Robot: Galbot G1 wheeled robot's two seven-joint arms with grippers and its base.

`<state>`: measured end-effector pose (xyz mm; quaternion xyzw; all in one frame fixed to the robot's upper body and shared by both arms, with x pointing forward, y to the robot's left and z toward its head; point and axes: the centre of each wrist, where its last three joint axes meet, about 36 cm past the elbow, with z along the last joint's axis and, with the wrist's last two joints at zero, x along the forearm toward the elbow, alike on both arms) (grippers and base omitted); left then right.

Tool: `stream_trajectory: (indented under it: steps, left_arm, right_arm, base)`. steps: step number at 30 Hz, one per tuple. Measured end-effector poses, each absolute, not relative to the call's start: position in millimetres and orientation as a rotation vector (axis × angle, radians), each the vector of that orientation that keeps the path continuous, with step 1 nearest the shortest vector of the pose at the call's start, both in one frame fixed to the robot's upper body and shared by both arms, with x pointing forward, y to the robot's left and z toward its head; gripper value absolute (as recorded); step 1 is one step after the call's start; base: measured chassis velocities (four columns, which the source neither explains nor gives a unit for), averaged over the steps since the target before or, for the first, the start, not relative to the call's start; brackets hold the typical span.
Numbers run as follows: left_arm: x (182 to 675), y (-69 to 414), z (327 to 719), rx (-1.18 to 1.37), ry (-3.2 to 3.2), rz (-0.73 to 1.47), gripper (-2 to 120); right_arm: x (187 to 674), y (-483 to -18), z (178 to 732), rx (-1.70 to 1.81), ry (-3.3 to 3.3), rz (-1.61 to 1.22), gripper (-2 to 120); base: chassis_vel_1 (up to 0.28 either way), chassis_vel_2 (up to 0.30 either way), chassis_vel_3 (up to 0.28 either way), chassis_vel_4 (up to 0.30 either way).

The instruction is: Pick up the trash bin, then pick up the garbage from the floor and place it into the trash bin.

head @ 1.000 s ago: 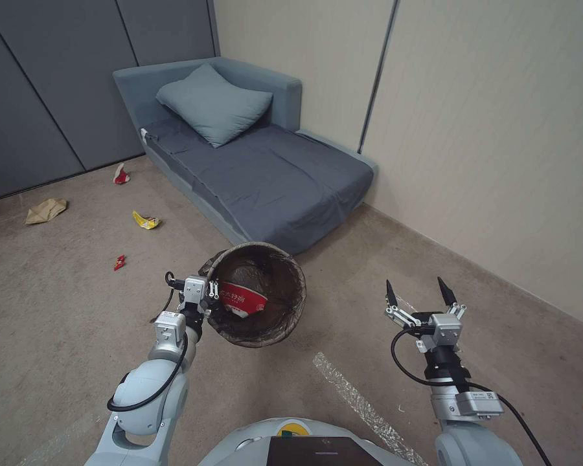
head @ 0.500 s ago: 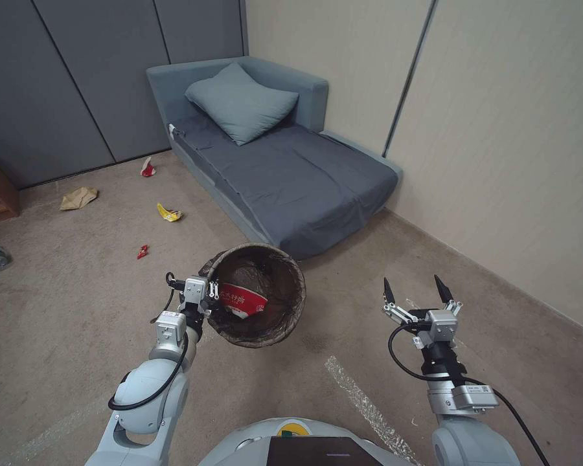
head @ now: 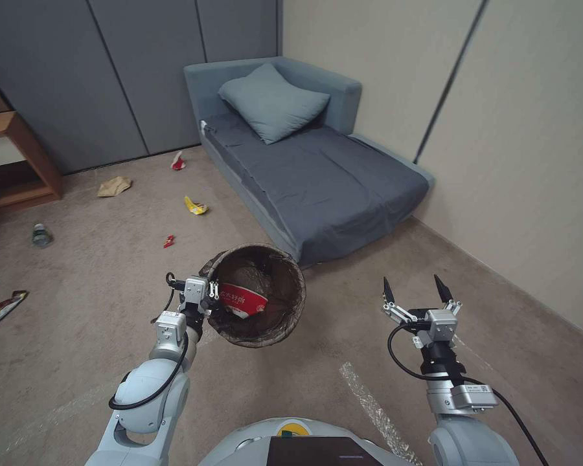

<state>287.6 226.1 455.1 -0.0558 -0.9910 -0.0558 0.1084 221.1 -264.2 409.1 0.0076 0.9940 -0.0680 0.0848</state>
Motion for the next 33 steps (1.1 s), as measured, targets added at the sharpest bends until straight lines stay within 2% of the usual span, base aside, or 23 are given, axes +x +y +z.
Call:
stream_trajectory:
  steps: [33]
  left_arm:
    - [285.1,227.6,454.2,-0.165,-2.921,-0.159,3]
  right_arm:
    - [219.8,-259.7,409.8,0.033,2.967,-0.197,100]
  base:
    - [0.071,0.076,0.076,0.068]
